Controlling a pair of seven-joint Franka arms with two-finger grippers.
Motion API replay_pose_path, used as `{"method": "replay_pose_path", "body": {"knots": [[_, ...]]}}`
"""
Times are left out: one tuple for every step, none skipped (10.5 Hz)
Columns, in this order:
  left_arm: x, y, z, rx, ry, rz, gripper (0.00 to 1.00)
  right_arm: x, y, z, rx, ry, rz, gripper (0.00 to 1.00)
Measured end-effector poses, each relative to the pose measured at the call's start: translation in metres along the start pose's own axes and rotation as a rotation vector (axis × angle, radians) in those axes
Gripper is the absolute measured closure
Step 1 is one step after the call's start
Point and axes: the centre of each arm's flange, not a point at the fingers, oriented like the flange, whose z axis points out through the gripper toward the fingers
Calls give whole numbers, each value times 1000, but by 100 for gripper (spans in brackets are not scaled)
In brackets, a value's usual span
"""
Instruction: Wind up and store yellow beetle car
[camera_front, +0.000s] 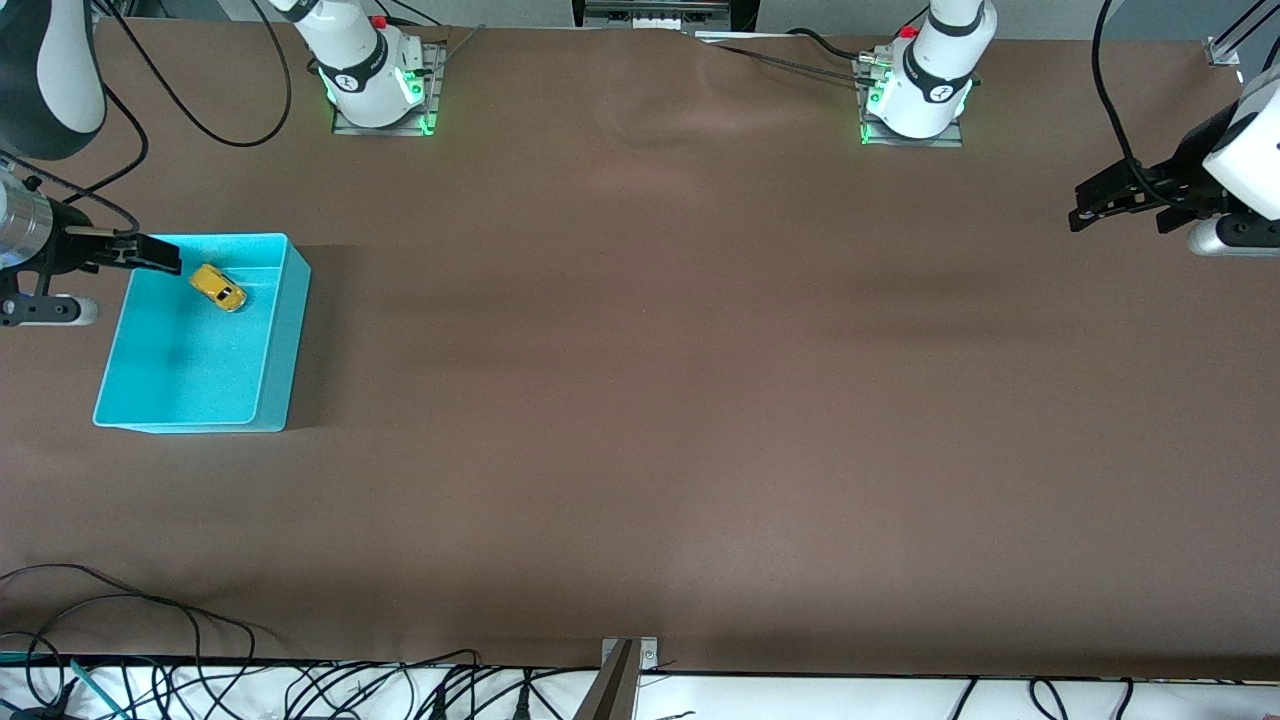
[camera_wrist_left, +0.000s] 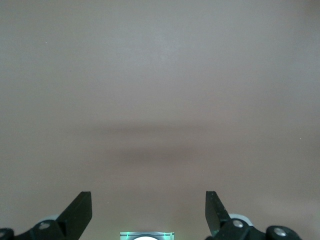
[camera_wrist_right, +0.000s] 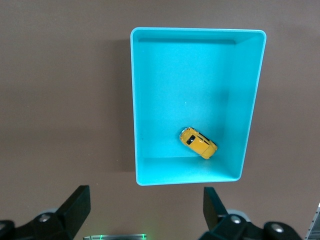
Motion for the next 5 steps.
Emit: {"method": "replay_pose_path", "body": {"knots": [[0,3,0,1,0,6,0,-4,0,-5,-1,11,3,0],[0,7,0,1,-1,13,0,-6,0,-10,-1,25,5,0],[-1,9,0,2,-1,16,0,-5,-2,-14,11,47,23,0],[-1,9,1,2,-1,16,0,-4,-6,-18,24,65,42,0],[-1,9,1,2,-1,17,0,-3,-10,-20,28,71,42,0]]}}
